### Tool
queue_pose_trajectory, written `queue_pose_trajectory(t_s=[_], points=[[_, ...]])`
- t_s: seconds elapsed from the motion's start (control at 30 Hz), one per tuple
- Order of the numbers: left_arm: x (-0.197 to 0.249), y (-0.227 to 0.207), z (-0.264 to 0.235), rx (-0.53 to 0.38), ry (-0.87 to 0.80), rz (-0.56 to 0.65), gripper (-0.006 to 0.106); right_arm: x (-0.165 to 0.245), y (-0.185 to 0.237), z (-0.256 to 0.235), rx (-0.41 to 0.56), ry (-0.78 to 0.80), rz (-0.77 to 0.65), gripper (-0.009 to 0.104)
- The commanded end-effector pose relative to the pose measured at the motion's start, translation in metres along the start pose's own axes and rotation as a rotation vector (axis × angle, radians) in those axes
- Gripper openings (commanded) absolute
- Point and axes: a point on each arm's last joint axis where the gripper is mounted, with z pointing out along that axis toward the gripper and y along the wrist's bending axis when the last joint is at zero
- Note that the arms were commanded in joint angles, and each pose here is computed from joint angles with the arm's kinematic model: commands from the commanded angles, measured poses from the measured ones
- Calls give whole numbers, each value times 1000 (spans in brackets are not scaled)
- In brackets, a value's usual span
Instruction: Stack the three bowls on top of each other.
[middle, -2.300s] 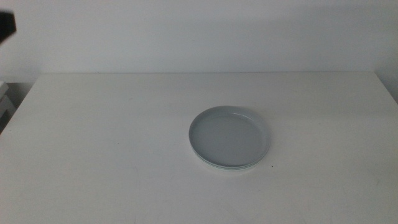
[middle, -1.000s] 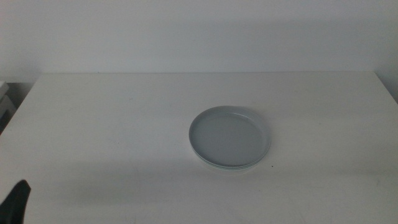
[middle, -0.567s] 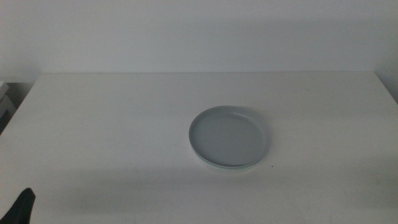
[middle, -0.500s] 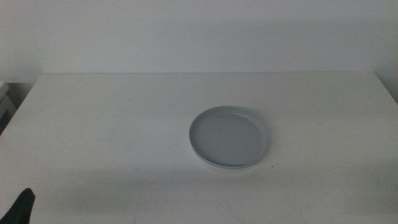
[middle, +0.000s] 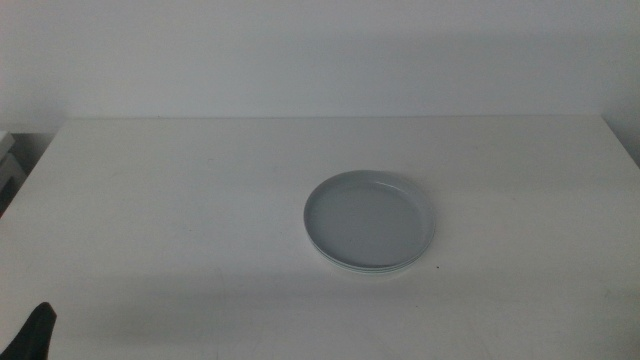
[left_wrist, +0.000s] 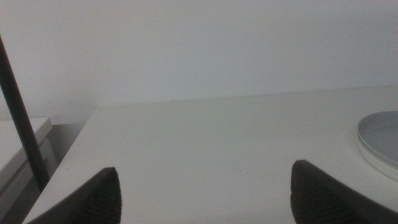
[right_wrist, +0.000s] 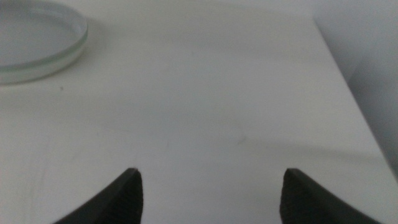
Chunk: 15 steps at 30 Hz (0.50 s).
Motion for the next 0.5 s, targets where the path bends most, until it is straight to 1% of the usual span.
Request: queue_pose_trajectory(t_s=[0.0,0.17,0.47], points=[[-4,2,1,-19,-59,-20,90,-10,-1,-3,19,-126,-11,58],[-3,2,1,-16,-49,-18,90,-7,-1,0,22,-131,-18,58],[3,0,1,2,15,-19,90,-7,-1,0,22,-131,-17,58]])
